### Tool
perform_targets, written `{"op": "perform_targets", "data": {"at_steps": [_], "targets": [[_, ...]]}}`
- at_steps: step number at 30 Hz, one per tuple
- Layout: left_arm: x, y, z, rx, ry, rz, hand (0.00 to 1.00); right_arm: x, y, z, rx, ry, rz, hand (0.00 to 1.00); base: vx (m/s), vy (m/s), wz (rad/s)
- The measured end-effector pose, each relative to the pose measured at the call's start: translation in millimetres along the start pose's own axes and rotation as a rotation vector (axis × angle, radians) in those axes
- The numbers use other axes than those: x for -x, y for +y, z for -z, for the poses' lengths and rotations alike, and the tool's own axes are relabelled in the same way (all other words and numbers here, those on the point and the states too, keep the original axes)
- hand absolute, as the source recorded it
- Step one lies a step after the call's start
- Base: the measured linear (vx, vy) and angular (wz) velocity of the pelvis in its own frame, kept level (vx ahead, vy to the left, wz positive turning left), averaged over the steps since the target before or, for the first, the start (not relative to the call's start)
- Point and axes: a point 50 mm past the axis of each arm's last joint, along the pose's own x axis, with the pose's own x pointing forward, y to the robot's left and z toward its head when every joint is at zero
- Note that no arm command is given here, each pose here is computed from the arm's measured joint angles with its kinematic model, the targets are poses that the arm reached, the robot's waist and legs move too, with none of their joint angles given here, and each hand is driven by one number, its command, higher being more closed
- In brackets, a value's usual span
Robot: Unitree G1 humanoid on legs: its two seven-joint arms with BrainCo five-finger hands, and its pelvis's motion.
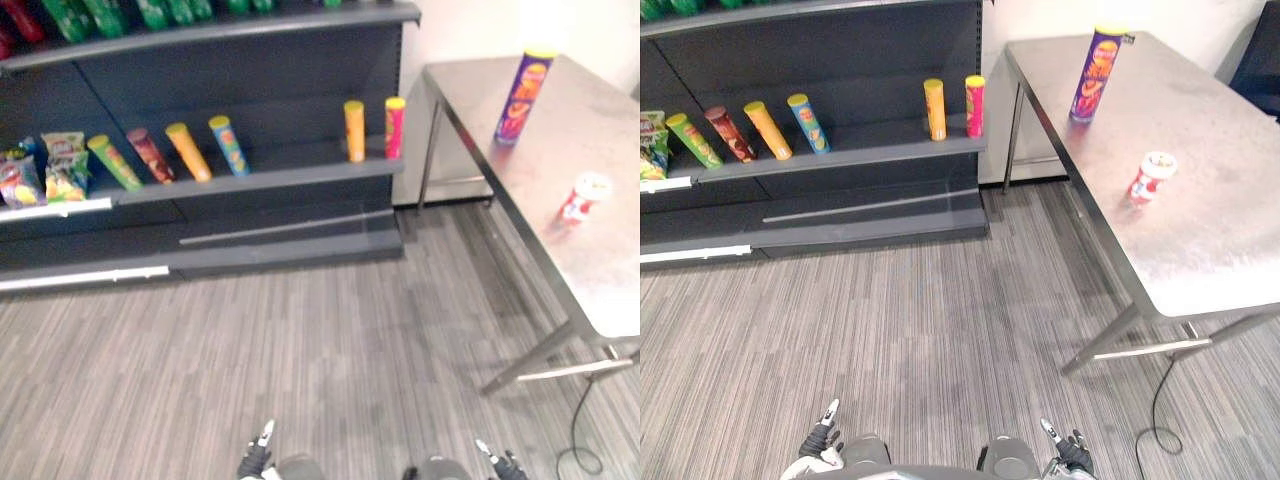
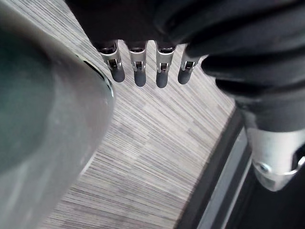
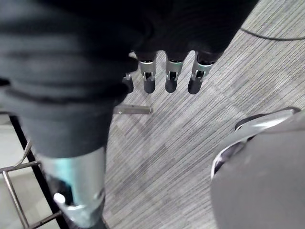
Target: Put the gum and the chips on the shelf.
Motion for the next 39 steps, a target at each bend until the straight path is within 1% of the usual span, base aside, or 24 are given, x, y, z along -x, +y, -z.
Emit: {"op": "perform_targets", "data": {"at_steps": [2, 6, 9, 11, 15, 19, 20, 22, 25, 26, 28, 31, 34, 37, 39], "targets": [[0, 0, -1, 0.033, -0.014, -0.002, 0.00, -1, 7, 1, -0.010, 0.003, -0.015, 0.00, 0.39, 0.242, -0.34], [2, 2, 3, 0.038, -0.012, -0.011, 0.00, 1, 13, 5, -0.017, 0.012, -0.028, 0.00, 0.37, 0.351, -0.47], [1, 18, -3, 0.024, -0.010, -0.048, 0.00, 3, 24, 20, -0.053, 0.070, -0.038, 0.00, 0.41, 0.315, -0.17], [0, 23, -5, 0.012, -0.005, -0.060, 0.00, 5, 22, 27, -0.085, 0.102, -0.013, 0.00, 0.44, 0.362, -0.05], [2, 36, -1, -0.081, 0.052, -0.076, 0.00, 5, 14, 31, -0.134, 0.120, 0.029, 0.00, 0.39, 0.193, -0.39], [6, 39, 9, -0.210, 0.106, -0.047, 0.00, 6, 6, 29, -0.133, 0.113, 0.041, 0.00, 0.24, 0.044, -0.51], [6, 38, 10, -0.241, 0.117, -0.037, 0.00, 3, 4, 23, -0.110, 0.097, 0.038, 0.00, 0.18, -0.076, -0.21], [7, 34, 14, -0.263, 0.128, -0.019, 0.00, 0, 2, 14, -0.057, 0.069, 0.023, 0.00, 0.18, -0.119, -0.31], [8, 38, 16, -0.237, 0.128, -0.036, 0.00, -2, 7, 7, 0.009, 0.042, -0.015, 0.00, 0.16, -0.140, -0.50], [10, 30, 27, -0.210, 0.158, -0.022, 0.00, -6, 9, -4, 0.021, 0.011, -0.024, 0.00, 0.15, -0.095, -0.75], [10, 23, 29, -0.198, 0.164, -0.002, 0.00, -10, 17, -16, 0.052, -0.016, -0.055, 0.00, 0.11, -0.076, -0.65], [9, 25, 25, -0.199, 0.152, 0.002, 0.00, -8, 16, -10, 0.058, 0.003, -0.056, 0.00, 0.05, -0.068, -0.25], [10, 29, 24, -0.167, 0.141, -0.008, 0.00, -6, 12, -5, 0.087, 0.016, -0.061, 0.00, -0.02, -0.005, -0.02], [10, 33, 22, -0.139, 0.135, -0.026, 0.00, -5, 15, -2, 0.079, 0.027, -0.069, 0.00, -0.09, 0.037, -0.07], [10, 35, 21, -0.140, 0.133, -0.029, 0.00, -4, 10, 1, 0.067, 0.034, -0.054, 0.00, -0.09, 0.054, 0.03]]}}
